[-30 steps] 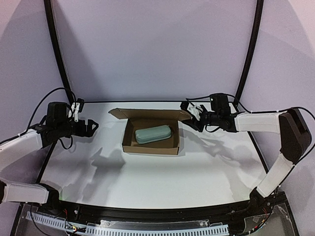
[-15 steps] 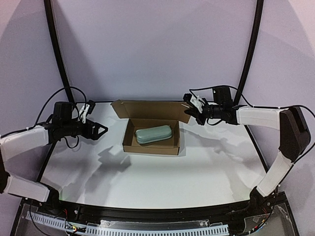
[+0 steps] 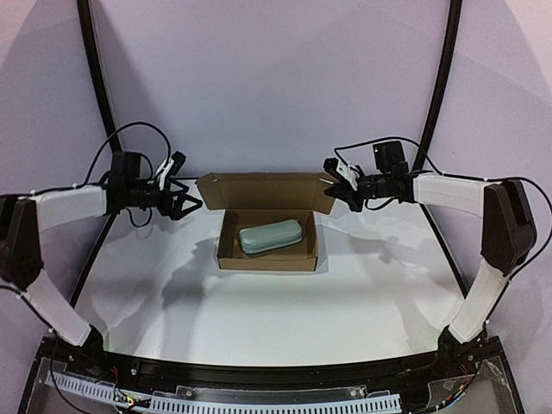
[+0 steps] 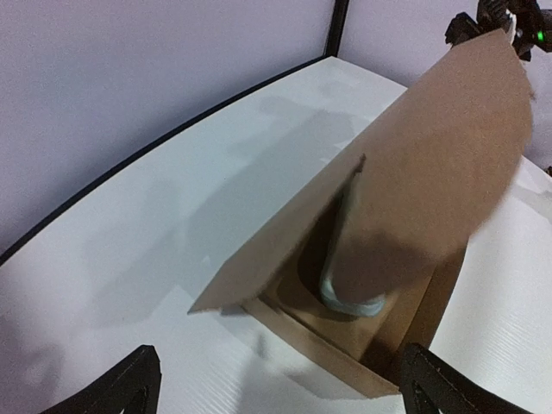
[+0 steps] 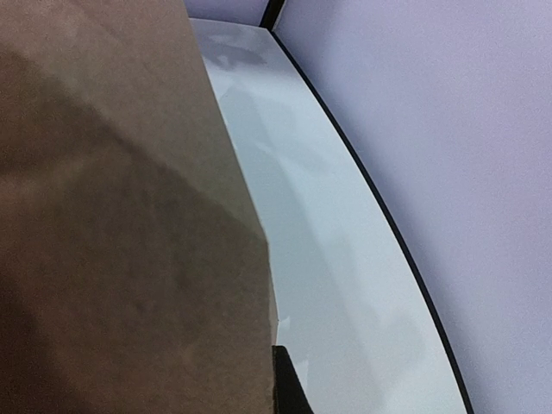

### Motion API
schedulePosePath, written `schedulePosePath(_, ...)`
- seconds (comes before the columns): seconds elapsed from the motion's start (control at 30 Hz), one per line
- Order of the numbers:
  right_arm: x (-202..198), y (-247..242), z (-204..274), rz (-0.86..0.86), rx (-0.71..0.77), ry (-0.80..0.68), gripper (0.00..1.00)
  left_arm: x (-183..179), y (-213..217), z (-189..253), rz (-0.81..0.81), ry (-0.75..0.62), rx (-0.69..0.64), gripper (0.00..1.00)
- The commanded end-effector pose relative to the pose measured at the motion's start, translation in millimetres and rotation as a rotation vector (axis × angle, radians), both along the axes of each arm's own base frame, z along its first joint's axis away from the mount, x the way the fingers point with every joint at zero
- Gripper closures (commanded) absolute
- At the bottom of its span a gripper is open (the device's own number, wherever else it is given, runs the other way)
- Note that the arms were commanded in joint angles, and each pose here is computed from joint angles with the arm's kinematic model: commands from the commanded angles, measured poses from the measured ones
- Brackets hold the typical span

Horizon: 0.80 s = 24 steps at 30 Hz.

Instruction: Fold the paper box

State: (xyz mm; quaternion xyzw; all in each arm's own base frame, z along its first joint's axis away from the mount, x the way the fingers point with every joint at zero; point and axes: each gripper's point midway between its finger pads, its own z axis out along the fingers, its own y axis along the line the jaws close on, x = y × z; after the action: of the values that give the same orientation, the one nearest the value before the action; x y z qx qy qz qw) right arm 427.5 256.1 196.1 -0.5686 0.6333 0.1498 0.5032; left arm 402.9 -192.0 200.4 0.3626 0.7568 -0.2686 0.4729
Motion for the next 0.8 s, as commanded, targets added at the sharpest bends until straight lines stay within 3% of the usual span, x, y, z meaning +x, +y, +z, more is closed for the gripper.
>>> schedulePosePath(0.0, -2, 2, -4, 0.047, -0.006, 0.054, 1.0, 11, -15, 5, -0.144, 0.004, -0.012, 0.08)
schedulePosePath(0.13, 5, 2, 0, 0.042, -0.007, 0.05, 1.0, 30, -20, 3, -0.146, 0.044, -0.03, 0.14)
schedulePosePath(0.27, 9, 4, 1, 0.04, -0.012, 0.068, 1.0, 38, -25, 6, -0.148, 0.088, -0.065, 0.29)
schedulePosePath(0.33, 11, 4, 2, 0.038, -0.011, 0.072, 1.0, 40, -25, 7, -0.133, 0.095, -0.078, 0.43)
schedulePosePath(0.67, 14, 3, 3, -0.008, 0.005, 0.095, 1.0, 49, -29, 9, -0.082, 0.148, -0.121, 0.73)
schedulePosePath(0.77, 20, 1, 5, -0.077, 0.018, 0.112, 1.0, 49, -38, 7, -0.037, 0.144, -0.082, 0.79)
